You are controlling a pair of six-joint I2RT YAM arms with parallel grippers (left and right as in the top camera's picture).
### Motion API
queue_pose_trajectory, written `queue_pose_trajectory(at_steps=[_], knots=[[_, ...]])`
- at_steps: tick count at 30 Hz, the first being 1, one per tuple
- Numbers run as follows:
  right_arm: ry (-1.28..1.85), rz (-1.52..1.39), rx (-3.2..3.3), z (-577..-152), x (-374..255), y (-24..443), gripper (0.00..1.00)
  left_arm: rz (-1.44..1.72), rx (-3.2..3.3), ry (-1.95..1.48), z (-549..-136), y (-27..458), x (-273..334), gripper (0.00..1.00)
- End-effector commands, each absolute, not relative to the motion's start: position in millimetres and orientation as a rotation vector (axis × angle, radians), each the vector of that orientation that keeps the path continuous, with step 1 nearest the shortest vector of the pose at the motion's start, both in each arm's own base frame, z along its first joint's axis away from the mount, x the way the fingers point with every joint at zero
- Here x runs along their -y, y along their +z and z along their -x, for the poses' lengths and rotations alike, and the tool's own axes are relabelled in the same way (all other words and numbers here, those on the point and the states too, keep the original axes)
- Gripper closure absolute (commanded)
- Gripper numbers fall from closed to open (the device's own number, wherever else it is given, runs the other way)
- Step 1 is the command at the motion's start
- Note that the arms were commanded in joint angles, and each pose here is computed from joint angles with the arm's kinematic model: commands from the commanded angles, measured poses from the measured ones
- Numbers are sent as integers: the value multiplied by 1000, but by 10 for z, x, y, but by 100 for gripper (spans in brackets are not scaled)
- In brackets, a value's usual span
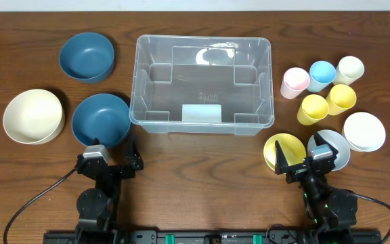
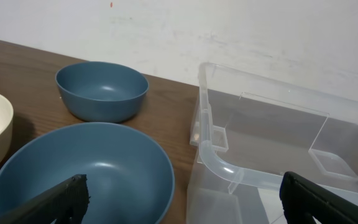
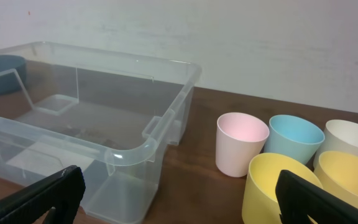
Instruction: Pack container
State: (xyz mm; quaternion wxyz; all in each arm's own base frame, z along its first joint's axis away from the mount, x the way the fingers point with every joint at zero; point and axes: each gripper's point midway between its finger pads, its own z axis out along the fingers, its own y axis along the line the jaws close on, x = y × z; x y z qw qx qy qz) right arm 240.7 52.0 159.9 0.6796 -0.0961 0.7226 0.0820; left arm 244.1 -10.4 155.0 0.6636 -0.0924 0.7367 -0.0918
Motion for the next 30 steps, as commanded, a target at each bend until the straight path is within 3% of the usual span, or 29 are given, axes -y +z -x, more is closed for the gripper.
queue_pose_trajectory(at_steps=[1, 20, 24, 30], knots=[[148, 208, -1623, -2417, -458, 1593, 1, 211, -1716, -177, -2435, 1367, 73, 2], [48, 142, -1625, -2448, -280, 1601, 1, 211, -1716, -177, -2435, 1367, 73, 2], [167, 151, -1555, -2425, -423, 1792, 1, 211, -1716, -177, -2435, 1367, 73, 2], [233, 102, -1439, -2320, -428, 2487, 1, 211, -1716, -177, -2435, 1367, 73, 2]])
